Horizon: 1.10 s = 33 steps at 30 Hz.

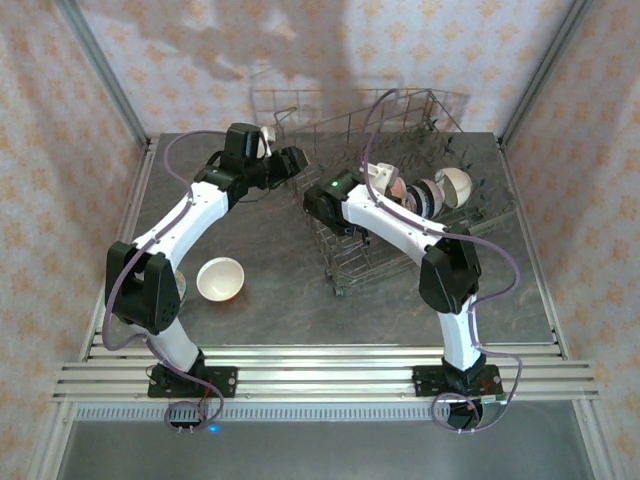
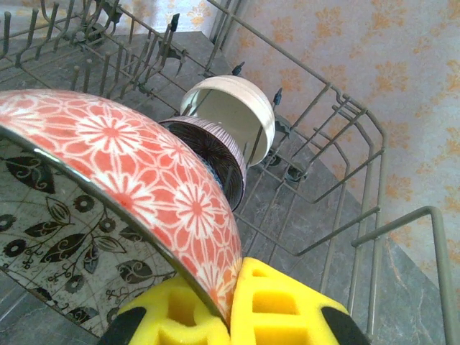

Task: Load the bowls into the dish rack

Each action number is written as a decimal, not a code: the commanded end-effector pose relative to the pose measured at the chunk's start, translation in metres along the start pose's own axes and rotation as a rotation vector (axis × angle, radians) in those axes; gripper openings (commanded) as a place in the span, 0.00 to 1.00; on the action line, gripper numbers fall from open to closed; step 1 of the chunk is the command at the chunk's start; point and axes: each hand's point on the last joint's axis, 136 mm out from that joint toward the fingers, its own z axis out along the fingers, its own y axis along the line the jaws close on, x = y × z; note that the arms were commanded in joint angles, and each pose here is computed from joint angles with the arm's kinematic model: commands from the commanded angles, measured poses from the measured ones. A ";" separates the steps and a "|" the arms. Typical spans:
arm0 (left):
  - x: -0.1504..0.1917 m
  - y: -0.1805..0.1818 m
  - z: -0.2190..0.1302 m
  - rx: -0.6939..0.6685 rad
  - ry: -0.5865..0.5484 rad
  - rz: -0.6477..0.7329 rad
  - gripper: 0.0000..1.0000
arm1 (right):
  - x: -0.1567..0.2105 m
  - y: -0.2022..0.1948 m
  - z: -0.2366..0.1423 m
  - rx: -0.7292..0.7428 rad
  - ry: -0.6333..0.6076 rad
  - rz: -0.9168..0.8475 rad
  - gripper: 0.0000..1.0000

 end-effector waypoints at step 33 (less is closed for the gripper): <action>-0.029 -0.052 -0.018 0.104 -0.030 0.350 0.55 | -0.075 -0.019 0.001 -0.183 0.097 -0.146 0.00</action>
